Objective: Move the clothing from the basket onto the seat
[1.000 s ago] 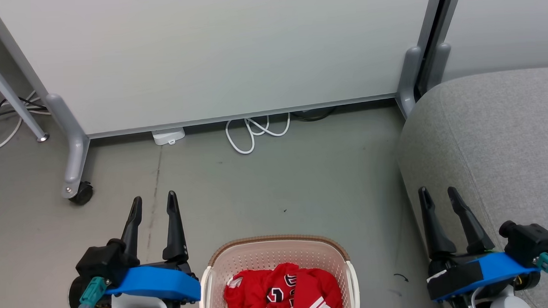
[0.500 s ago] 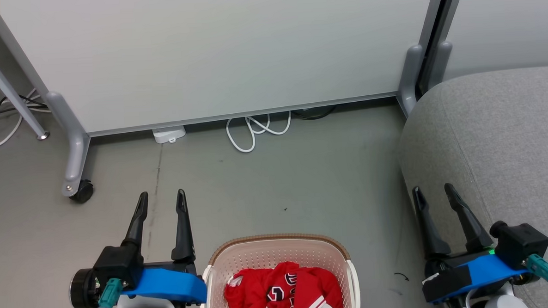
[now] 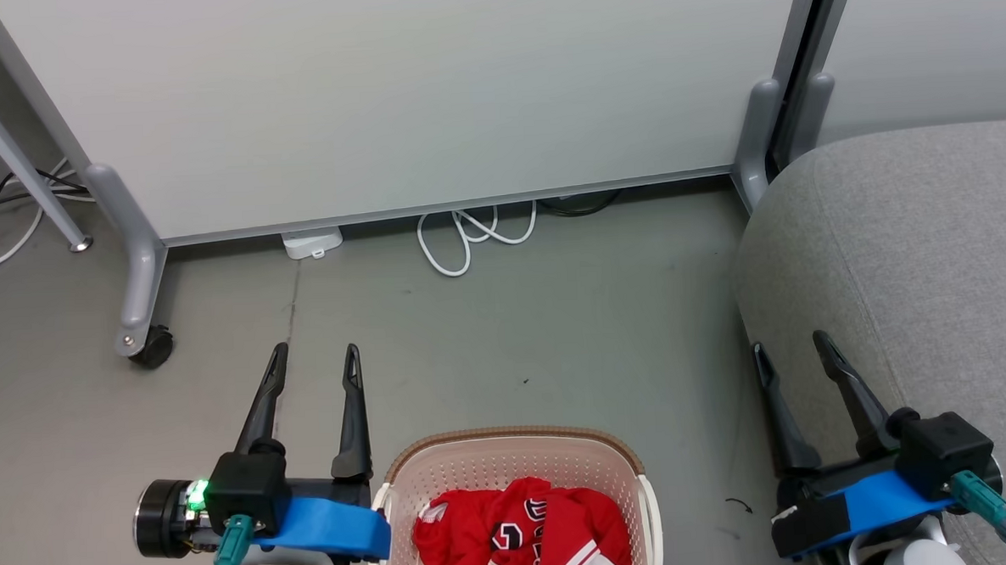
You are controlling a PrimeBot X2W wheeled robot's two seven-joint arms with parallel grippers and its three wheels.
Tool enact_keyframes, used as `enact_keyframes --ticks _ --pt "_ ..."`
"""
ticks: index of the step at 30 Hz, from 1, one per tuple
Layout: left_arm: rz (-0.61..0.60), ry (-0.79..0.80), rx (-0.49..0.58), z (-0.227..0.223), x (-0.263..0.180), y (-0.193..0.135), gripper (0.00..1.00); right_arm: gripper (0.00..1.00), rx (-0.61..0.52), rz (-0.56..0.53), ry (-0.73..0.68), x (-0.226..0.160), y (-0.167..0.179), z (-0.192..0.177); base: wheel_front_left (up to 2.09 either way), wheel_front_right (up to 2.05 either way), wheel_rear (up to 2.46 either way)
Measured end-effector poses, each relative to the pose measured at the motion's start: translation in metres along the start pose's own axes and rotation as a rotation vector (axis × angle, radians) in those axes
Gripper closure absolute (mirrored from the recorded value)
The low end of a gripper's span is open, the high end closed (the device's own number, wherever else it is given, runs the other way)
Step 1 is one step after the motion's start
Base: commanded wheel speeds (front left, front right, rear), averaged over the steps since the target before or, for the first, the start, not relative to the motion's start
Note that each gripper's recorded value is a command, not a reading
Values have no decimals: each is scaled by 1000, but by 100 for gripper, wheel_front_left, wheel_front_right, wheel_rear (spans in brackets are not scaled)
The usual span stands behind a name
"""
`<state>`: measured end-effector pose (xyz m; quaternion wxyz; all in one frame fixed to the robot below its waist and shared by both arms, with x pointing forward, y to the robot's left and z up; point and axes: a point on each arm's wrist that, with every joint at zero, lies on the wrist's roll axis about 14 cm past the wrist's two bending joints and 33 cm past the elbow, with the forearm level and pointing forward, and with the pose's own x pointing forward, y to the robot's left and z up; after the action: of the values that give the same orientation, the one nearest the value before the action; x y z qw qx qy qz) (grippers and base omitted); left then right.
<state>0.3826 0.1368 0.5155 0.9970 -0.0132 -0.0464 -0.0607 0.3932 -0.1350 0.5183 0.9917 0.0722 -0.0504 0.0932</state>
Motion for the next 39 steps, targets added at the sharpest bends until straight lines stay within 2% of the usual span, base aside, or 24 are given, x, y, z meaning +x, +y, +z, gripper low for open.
enact_keyframes --ticks 10,32,39 --pt "-19 -19 70 2 1 -4 0 0 -74 23 -14 3 3 3 0 0 0" --pt "-24 -11 67 0 3 -5 0 0 -87 15 -4 3 0 -1 0 0 0" --pt "-101 9 79 -8 11 -19 0 0 -82 12 -1 6 -2 -2 0 0 0"
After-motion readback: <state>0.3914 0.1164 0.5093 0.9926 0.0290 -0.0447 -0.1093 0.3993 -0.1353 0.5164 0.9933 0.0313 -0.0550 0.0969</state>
